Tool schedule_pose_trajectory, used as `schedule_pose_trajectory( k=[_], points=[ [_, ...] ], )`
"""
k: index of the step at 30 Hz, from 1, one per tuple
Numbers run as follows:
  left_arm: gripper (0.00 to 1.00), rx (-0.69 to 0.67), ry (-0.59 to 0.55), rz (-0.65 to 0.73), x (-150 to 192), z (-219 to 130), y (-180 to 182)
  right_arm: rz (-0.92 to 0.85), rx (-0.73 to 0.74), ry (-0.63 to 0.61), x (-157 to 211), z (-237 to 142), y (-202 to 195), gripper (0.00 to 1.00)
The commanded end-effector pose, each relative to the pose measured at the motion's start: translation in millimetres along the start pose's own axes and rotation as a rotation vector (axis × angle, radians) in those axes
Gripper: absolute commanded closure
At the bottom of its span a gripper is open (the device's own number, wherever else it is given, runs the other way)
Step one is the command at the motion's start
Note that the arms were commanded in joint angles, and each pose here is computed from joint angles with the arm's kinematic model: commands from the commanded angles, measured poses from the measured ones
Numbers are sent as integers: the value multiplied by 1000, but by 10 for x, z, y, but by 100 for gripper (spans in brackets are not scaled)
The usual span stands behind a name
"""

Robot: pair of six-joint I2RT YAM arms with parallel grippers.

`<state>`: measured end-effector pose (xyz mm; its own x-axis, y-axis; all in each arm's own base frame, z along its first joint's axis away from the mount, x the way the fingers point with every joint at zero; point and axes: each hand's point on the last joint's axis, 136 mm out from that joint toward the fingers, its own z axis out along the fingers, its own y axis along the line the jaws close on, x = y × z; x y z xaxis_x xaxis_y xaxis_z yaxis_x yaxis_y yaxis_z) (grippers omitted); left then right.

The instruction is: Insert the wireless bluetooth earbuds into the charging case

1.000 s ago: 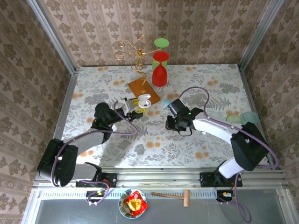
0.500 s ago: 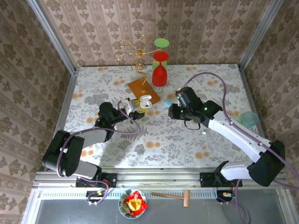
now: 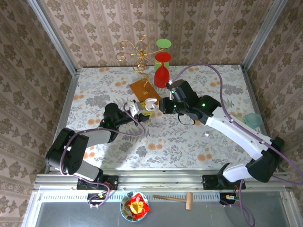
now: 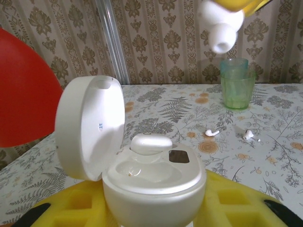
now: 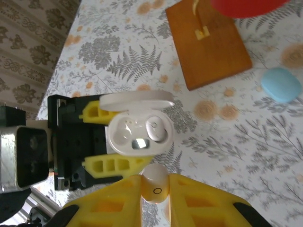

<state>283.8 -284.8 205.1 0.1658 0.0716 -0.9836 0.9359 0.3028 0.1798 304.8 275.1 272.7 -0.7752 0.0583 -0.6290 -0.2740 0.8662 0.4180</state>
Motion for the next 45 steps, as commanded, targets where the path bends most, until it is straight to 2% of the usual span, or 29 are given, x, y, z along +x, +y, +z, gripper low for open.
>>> schedule_pose_trajectory(
  k=[1, 16, 32, 45],
  points=[
    [74, 9, -40, 64, -176, 30, 24, -39, -42, -8, -87, 86, 189, 81],
    [74, 10, -44, 77, -233, 10, 7, -63, -92, 62, -20, 374, 389, 82],
    [74, 15, -49, 85, -261, 10, -31, -65, -69, 114, 142, 547, 325, 82],
    [74, 13, -44, 88, -251, 10, -28, -79, 11, 104, 152, 513, 163, 82]
  ],
)
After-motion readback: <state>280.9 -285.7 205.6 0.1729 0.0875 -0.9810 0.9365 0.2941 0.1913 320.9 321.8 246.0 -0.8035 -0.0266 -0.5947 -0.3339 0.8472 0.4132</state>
